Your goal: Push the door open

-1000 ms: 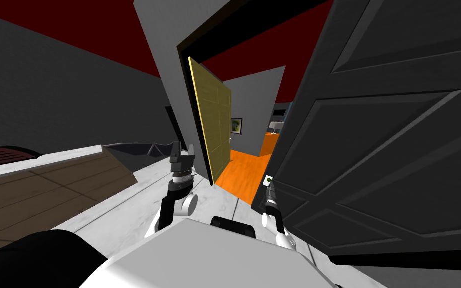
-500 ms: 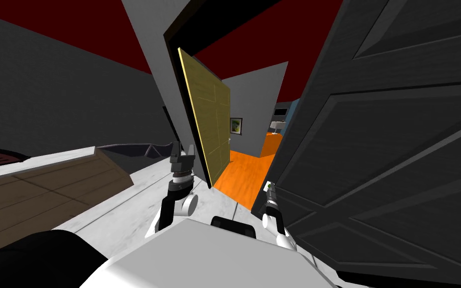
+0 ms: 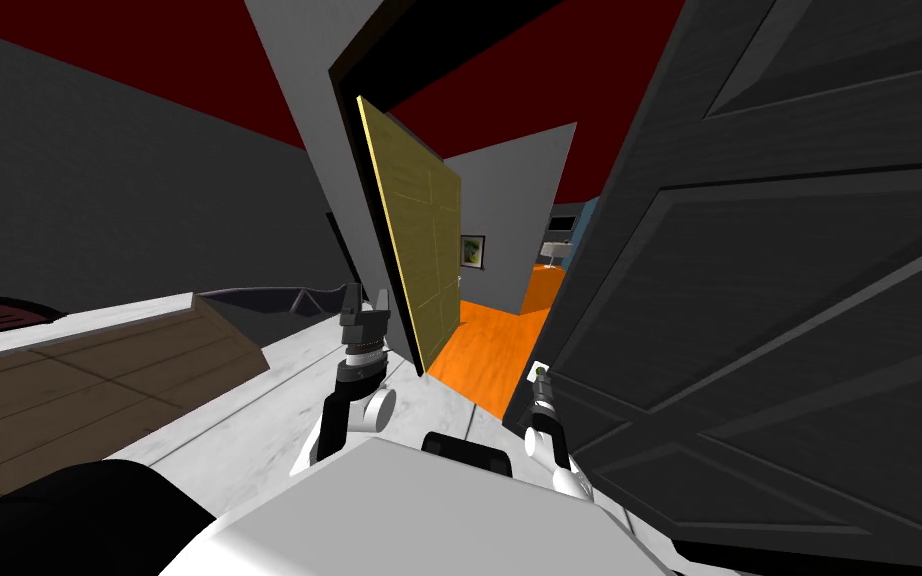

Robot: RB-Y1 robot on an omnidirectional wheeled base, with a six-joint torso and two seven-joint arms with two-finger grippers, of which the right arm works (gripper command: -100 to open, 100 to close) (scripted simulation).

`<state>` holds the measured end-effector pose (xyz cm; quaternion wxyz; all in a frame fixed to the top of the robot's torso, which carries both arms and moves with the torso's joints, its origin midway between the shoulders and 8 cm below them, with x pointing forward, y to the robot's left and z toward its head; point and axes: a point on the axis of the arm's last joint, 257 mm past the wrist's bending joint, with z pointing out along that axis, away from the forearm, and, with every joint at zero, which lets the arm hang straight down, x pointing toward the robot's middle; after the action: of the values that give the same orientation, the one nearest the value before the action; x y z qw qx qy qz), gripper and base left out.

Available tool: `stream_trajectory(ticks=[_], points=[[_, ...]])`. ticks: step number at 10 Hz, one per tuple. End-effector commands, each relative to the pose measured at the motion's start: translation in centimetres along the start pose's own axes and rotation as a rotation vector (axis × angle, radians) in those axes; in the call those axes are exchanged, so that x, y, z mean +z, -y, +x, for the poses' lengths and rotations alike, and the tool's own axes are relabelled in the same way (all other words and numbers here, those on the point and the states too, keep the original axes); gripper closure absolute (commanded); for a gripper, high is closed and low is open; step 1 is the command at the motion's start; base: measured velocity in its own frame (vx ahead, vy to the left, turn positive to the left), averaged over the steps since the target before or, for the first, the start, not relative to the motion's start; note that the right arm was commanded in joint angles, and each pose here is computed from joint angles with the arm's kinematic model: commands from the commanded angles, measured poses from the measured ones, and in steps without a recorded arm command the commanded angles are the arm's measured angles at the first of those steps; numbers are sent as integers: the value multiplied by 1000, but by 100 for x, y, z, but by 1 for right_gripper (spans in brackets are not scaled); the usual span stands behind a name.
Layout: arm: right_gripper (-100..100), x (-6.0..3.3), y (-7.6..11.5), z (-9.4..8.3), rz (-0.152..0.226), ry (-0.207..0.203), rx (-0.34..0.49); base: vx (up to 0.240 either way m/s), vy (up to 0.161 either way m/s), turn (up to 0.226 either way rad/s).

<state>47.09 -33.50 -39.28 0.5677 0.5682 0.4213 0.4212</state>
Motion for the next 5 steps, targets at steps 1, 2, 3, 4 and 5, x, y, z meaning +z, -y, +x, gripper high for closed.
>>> stream_trajectory(ticks=[1,2,3,4,5], points=[[100,3,-9,-1,-3,0,1,0,0,0],[100,3,4,-94,1,21,-1,110,2,-32],[100,4,4,-114,1,25,-1,154,5,-28],[100,7,4,-177,1,39,-1,173,20,-41],[100,8,4,-226,1,50,-1,188,-12,-43]])
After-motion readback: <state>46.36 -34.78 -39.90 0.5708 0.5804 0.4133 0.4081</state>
